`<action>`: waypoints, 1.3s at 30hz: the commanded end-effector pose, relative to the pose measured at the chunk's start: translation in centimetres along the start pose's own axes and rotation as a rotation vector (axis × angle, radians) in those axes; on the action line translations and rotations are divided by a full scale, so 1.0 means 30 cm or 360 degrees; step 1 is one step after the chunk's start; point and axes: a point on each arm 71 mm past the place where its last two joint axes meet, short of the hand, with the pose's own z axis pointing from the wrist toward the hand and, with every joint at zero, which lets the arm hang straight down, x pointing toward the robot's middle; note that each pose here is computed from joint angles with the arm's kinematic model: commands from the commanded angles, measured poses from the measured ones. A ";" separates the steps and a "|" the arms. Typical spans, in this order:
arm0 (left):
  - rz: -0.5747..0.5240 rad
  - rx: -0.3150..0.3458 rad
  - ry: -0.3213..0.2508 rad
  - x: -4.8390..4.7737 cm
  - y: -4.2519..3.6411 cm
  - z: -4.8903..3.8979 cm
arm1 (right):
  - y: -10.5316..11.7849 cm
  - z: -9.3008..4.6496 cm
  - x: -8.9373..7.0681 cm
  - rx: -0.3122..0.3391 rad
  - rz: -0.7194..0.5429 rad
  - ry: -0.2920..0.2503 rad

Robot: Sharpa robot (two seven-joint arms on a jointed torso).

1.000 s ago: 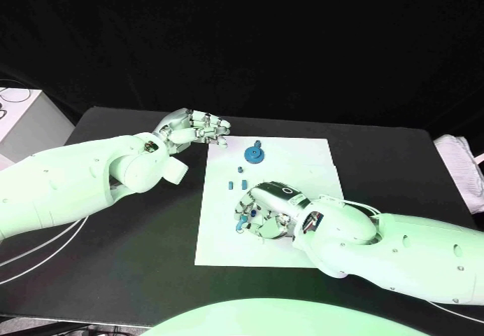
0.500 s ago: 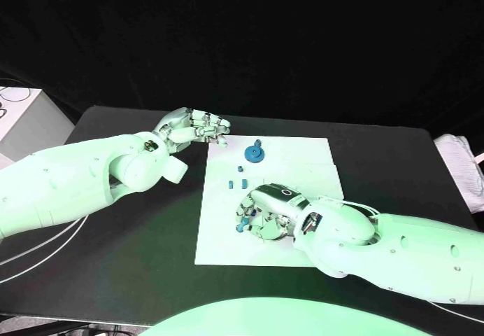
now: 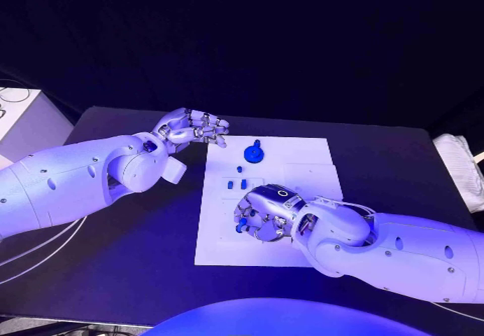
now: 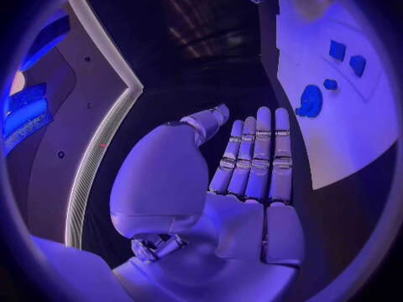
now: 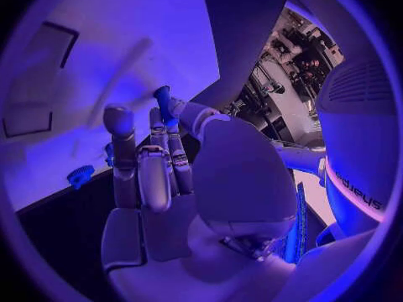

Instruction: Assemble the parts on the task board

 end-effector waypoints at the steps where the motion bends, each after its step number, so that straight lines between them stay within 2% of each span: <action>1: -0.0010 0.0014 0.0028 0.007 -0.003 0.001 | 0.005 -0.002 0.023 -0.0026 -0.0060 0.0067; 10: -0.0010 0.0012 0.0028 0.007 -0.003 0.001 | 0.013 -0.005 0.030 -0.0076 -0.0046 0.0094; 16: -0.0010 0.0011 0.0027 0.006 -0.003 0.000 | 0.010 -0.010 0.028 -0.0079 -0.0036 0.0082; 22: -0.0010 0.0009 0.0027 0.005 -0.003 0.000 | 0.006 -0.016 0.018 -0.0076 -0.0021 0.0024; 30: -0.0011 0.0004 0.0031 0.005 -0.002 0.000 | -0.002 -0.034 -0.004 -0.0072 0.0041 -0.0096; 35: -0.0012 0.0004 0.0034 0.006 -0.001 0.000 | -0.031 -0.071 -0.030 -0.0017 0.0141 -0.0133; 39: -0.0012 0.0003 0.0034 0.005 -0.001 0.000 | -0.100 -0.115 -0.091 0.0118 0.0312 -0.0176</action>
